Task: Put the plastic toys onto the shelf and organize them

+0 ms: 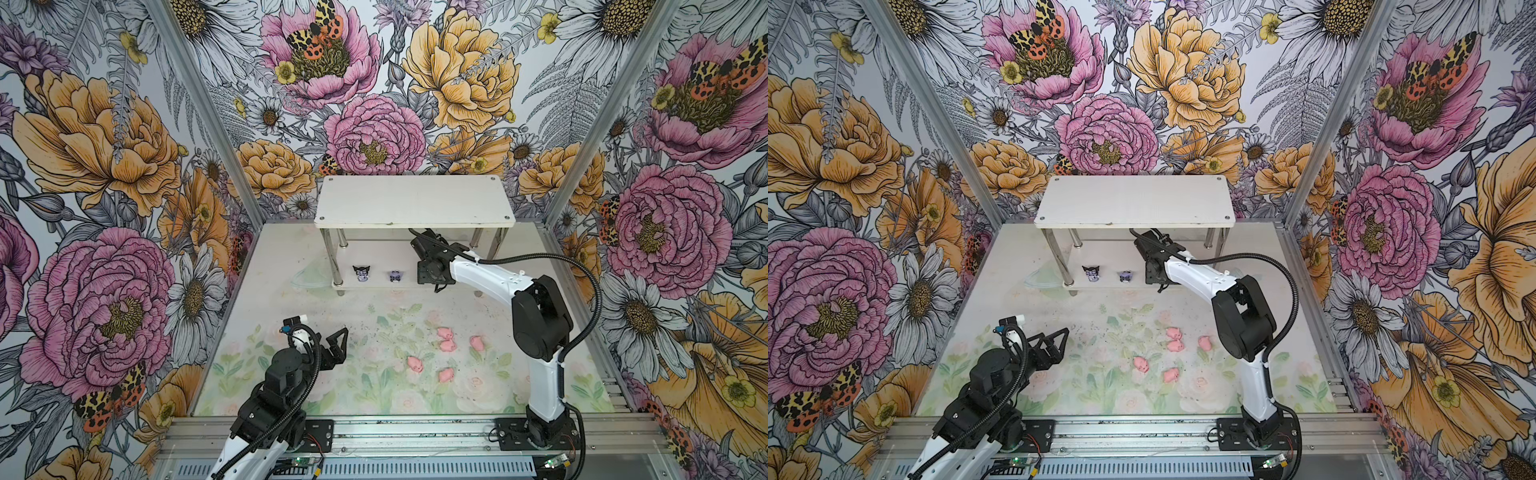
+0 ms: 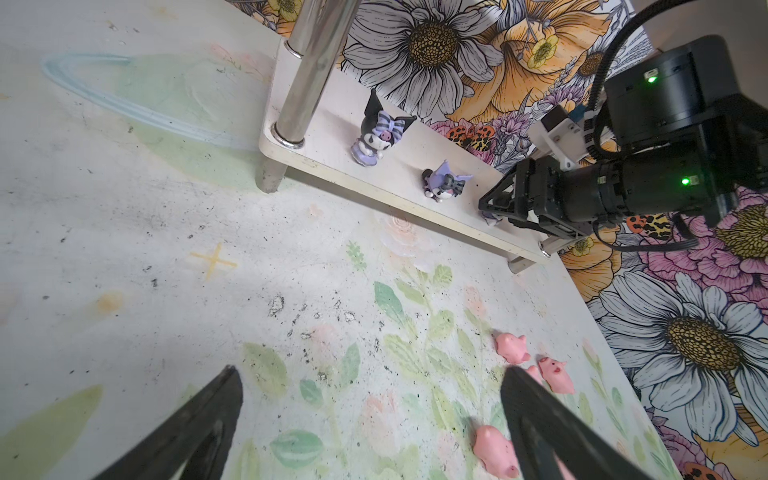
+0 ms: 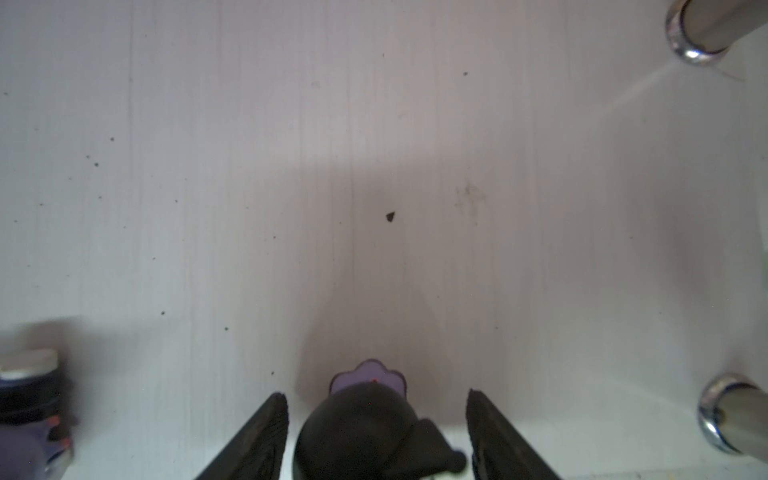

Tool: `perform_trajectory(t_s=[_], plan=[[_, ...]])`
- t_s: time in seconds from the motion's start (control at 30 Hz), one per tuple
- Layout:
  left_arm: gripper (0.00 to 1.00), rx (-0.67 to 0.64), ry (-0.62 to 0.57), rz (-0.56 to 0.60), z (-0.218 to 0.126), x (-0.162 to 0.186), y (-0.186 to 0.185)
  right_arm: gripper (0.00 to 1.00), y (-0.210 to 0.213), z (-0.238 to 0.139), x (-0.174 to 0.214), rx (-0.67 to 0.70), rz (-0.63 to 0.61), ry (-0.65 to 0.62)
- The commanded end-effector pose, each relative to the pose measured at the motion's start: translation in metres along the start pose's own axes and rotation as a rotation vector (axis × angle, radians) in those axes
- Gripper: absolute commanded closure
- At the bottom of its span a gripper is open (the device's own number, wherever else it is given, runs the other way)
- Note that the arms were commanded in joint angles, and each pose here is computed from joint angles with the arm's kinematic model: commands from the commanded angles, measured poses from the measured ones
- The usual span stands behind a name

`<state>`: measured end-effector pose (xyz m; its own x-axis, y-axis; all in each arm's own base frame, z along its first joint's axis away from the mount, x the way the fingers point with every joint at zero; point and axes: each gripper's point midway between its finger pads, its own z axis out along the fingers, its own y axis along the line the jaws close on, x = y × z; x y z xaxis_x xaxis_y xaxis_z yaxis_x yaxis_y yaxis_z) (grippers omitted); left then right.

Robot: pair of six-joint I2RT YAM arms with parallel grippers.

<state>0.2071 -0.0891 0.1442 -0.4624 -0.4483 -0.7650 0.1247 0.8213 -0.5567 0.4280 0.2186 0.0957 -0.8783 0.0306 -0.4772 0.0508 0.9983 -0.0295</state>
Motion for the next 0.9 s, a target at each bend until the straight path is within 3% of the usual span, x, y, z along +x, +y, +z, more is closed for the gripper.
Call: perform_trajectory(t_s=[0.0, 0.87], plan=[[0.01, -0.008, 0.010, -0.013, 0.002, 0.005, 0.004, 0.30, 0.002, -0.011, -0.013, -0.031, 0.036, -0.028], [0.01, -0.011, 0.011, -0.017, 0.003, 0.005, 0.006, 0.34, 0.023, -0.027, 0.009, -0.140, 0.071, -0.008]])
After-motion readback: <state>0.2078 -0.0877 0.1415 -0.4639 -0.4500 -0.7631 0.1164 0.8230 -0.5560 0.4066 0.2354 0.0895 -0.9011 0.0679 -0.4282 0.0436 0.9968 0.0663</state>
